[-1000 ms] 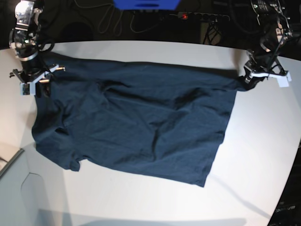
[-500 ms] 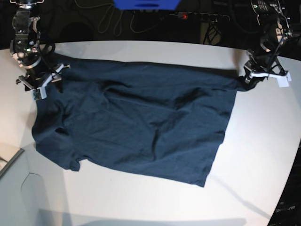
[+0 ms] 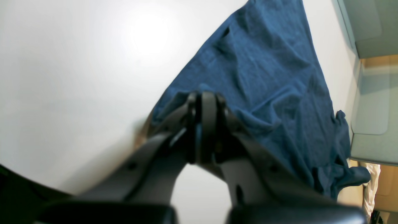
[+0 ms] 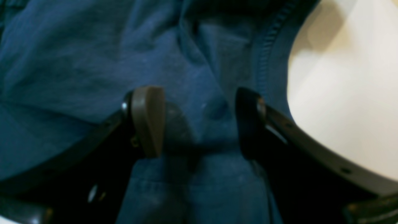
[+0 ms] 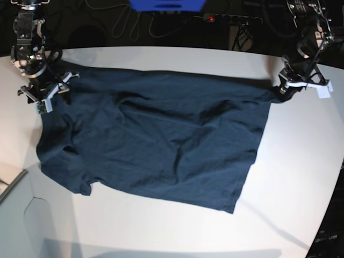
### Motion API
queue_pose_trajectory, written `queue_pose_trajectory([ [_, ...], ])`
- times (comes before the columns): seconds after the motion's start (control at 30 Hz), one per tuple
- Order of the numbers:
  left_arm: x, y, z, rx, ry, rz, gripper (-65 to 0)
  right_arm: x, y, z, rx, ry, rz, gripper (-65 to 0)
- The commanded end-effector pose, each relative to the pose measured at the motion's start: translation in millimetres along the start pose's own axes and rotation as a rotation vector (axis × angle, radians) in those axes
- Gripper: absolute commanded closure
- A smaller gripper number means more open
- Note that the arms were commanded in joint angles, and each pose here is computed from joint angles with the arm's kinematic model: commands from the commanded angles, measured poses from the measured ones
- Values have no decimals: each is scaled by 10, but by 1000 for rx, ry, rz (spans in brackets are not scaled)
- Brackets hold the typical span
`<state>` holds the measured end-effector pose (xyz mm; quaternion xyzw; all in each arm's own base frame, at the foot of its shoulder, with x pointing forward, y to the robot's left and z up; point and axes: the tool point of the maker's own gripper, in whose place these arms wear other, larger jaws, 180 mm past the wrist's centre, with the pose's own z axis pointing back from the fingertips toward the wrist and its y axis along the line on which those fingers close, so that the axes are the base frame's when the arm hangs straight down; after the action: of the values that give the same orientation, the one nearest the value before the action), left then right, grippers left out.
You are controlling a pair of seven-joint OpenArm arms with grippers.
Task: Layout the t-shirt on the table in an organized manner, then fold the t-shirt properly
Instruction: 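Regrasp the shirt shoulder edge with the right gripper, holding left grip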
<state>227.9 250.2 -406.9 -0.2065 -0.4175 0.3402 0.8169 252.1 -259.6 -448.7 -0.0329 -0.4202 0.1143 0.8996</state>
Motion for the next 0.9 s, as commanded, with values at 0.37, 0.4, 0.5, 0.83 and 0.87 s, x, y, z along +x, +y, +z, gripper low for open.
queue_pose_trajectory([
  [0.37, 90, -39, 22, -18, -25, -11, 0, 66, -90, 8, -3, 3, 25, -160],
  [0.4, 90, -39, 22, -18, -25, -11, 0, 60, -90, 8, -3, 6, 25, -139],
  [0.5, 90, -39, 22, -18, -25, -11, 0, 49, -90, 8, -3, 12, 25, -90],
  [0.83, 90, -39, 22, -18, -25, -11, 0, 14, -101, 45, -5, 18, 29, 0],
  [0.87, 90, -39, 22, -18, -25, -11, 0, -22, -85, 72, -2, 22, 31, 0],
])
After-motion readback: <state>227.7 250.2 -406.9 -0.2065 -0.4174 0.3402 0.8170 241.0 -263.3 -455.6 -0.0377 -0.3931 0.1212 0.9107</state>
